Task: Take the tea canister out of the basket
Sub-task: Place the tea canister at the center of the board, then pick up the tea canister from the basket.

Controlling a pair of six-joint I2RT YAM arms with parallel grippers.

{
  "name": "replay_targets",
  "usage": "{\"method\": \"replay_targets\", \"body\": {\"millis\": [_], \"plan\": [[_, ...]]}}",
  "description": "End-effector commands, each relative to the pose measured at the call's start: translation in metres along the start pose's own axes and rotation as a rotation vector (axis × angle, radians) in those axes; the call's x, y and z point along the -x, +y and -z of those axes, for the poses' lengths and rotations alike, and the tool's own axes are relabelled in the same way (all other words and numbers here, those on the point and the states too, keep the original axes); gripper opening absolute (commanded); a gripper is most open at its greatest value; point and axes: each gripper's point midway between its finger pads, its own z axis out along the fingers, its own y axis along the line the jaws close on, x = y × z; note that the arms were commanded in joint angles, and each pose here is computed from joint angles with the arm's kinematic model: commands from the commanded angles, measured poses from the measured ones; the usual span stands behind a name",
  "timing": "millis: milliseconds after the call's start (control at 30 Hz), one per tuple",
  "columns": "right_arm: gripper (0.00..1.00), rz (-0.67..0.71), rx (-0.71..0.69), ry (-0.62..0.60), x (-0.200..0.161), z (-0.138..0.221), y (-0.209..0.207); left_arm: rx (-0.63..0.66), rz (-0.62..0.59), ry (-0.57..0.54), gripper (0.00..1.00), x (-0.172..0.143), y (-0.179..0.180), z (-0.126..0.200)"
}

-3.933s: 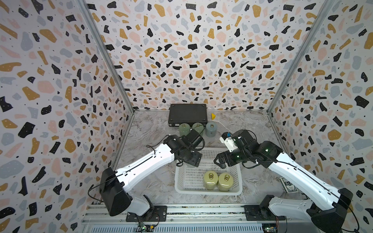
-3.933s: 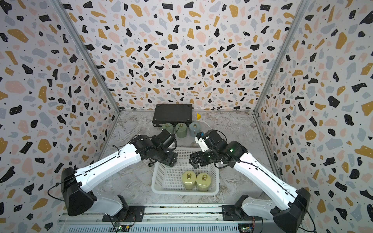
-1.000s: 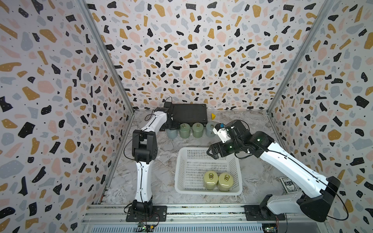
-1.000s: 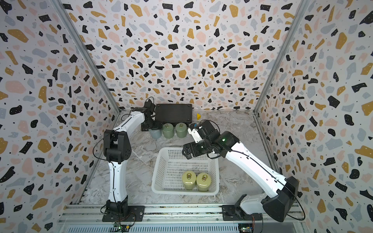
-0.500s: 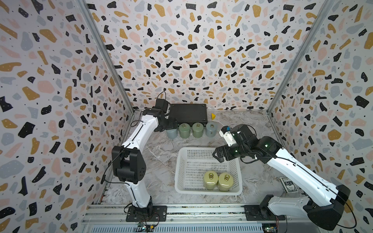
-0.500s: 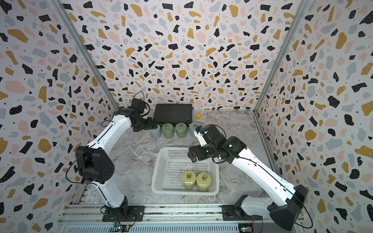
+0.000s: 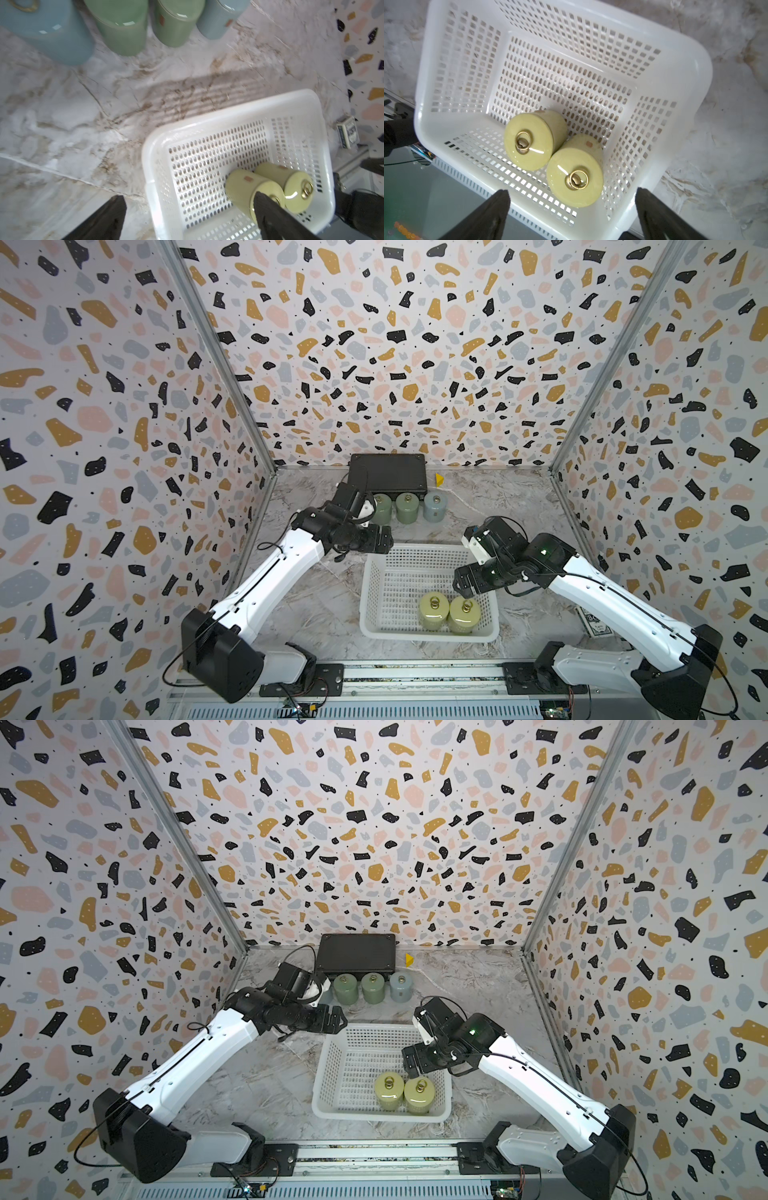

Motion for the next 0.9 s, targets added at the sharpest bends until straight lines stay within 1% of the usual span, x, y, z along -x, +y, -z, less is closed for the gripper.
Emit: {"method": "replay_targets", "body": {"millis": [0,167,300,367,500,867], "plan": [[0.99,-0.034,-0.044,0.043,-0.02,-0.002,-0.011,-0.113,-0.023,0.04,1.0,-0.024,-0.031,0.002],[0.99,-0.053,-0.063,0.106,-0.036,-0.021,-0.014,-0.153,0.025,0.064,1.0,-0.053,-0.042,0.004],[0.97,-0.047,-0.085,0.139,-0.043,-0.033,-0.014,-0.159,0.008,0.061,1.0,-0.065,-0.043,0.007],[0.97,-0.045,-0.093,0.146,-0.045,-0.036,-0.014,-0.18,-0.003,0.079,1.0,-0.071,-0.046,0.008],[0.98,-0.036,-0.102,0.172,-0.049,-0.045,-0.012,-0.193,-0.024,0.101,1.0,-0.077,-0.05,0.008],[0.99,-0.002,-0.172,0.251,-0.066,-0.071,-0.01,-0.185,-0.029,0.1,1.0,-0.079,-0.05,0.01]]}}
